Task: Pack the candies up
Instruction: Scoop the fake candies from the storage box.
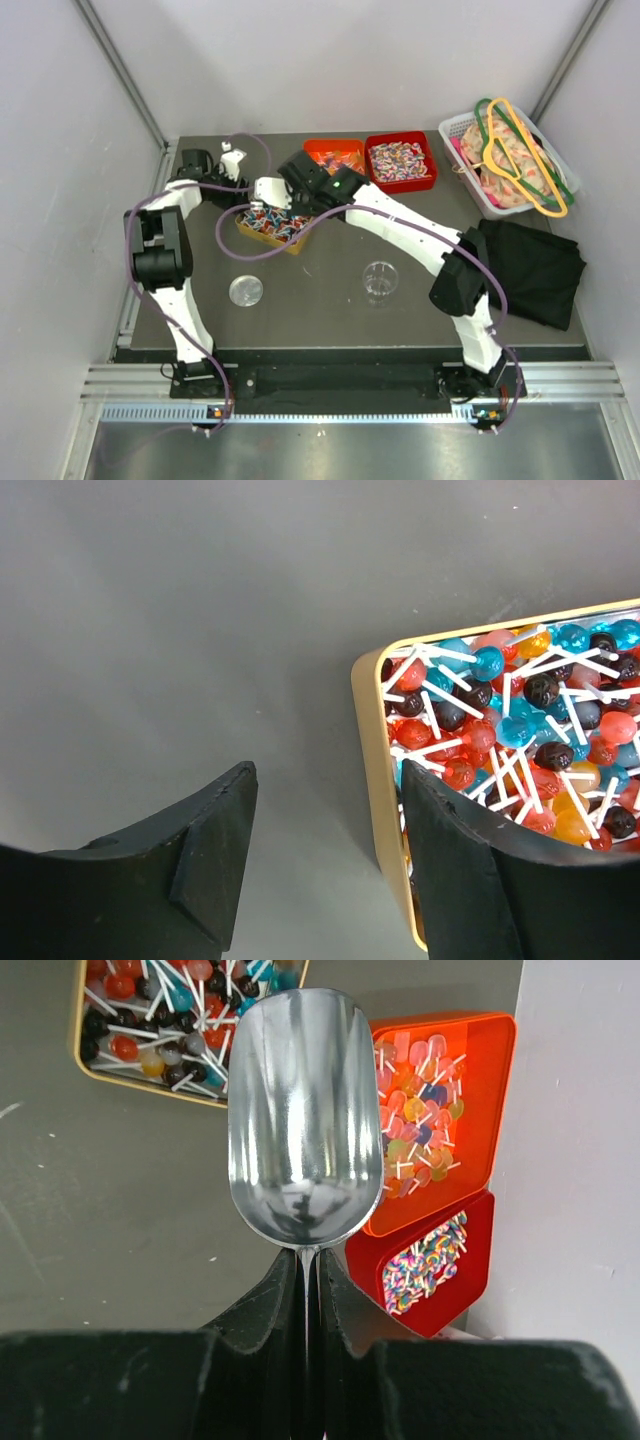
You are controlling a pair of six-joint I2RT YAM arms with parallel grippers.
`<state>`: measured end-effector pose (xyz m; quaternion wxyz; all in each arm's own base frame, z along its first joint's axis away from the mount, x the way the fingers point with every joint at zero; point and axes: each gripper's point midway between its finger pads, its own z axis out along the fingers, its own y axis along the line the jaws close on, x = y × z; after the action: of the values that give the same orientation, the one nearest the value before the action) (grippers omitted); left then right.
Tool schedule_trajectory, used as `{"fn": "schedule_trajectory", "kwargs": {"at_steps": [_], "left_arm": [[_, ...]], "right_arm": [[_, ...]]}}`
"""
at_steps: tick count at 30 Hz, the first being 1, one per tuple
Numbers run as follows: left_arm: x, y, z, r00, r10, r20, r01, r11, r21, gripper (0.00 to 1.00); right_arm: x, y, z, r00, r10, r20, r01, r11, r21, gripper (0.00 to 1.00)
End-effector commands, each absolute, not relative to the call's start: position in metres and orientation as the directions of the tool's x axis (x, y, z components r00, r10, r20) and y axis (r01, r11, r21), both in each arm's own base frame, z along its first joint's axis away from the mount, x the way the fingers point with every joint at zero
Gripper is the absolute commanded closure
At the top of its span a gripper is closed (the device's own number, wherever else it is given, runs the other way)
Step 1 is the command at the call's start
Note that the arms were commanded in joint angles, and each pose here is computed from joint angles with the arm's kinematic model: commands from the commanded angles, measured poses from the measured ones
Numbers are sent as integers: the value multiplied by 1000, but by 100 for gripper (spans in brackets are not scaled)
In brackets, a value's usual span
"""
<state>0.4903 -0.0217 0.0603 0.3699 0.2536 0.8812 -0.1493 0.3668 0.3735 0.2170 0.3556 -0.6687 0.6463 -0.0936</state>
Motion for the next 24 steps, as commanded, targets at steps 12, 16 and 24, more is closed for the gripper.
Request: {"fn": "schedule_trajectory", "kwargs": {"at_steps": [12, 16, 24], "left_arm": [[510, -28, 71, -576, 348, -740, 576, 815, -66, 48], [510, -32, 74, -580, 337, -741, 574, 815, -79, 51], [506, -43, 67, -597, 336, -729, 582, 807, -105, 57]], "right_arm": [[400, 384, 190, 216, -974, -67, -715, -111, -690, 100], [393, 392, 180, 248, -967, -48, -725, -153, -671, 100], [382, 410, 177, 316, -948, -30, -709, -215, -672, 100]]}}
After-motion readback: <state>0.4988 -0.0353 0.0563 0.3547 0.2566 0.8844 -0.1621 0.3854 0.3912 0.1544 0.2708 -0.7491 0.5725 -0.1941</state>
